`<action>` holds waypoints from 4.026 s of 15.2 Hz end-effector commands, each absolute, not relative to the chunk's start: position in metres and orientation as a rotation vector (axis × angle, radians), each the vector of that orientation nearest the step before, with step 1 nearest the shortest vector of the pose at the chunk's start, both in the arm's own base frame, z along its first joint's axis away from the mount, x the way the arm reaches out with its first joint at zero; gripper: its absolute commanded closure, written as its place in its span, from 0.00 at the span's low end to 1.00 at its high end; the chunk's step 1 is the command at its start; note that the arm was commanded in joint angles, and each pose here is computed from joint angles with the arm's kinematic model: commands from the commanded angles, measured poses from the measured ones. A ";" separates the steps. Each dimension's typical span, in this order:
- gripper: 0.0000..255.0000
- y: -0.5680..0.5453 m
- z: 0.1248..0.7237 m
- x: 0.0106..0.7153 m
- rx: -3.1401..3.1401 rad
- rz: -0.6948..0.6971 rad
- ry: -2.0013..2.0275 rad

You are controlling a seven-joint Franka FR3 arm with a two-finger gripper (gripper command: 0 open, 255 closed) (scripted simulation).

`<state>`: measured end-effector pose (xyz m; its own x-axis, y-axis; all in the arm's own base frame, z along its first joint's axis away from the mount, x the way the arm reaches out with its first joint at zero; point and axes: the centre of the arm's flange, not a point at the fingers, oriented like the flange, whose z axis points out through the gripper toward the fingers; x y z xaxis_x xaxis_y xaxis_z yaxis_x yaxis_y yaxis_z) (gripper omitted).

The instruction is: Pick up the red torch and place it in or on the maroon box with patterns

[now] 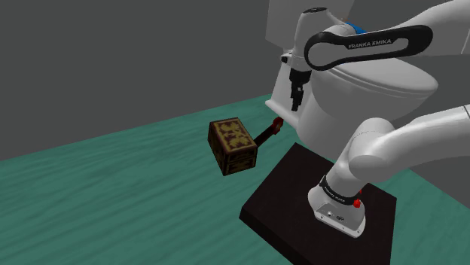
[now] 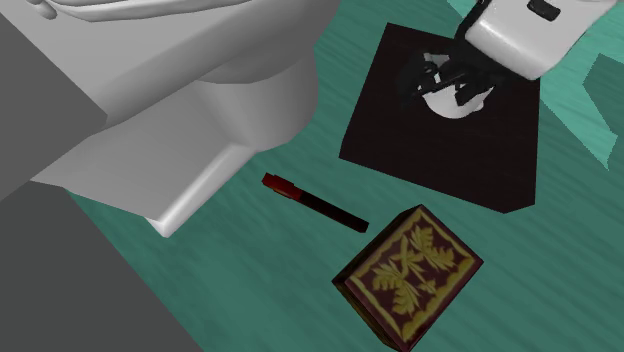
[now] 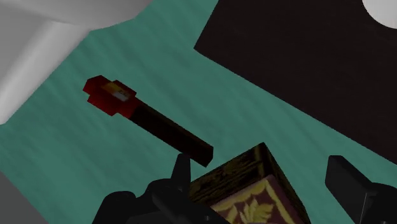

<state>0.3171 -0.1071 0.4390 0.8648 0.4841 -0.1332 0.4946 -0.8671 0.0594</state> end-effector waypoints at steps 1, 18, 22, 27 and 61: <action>0.00 -0.124 0.416 0.322 2.917 -0.173 0.896; 0.00 -0.221 0.230 0.403 2.543 -0.172 1.801; 0.00 -0.233 0.184 0.428 2.414 -0.169 1.997; 0.00 -0.239 0.143 0.444 2.319 -0.167 2.122; 1.00 -0.241 0.172 0.442 2.319 -0.167 2.122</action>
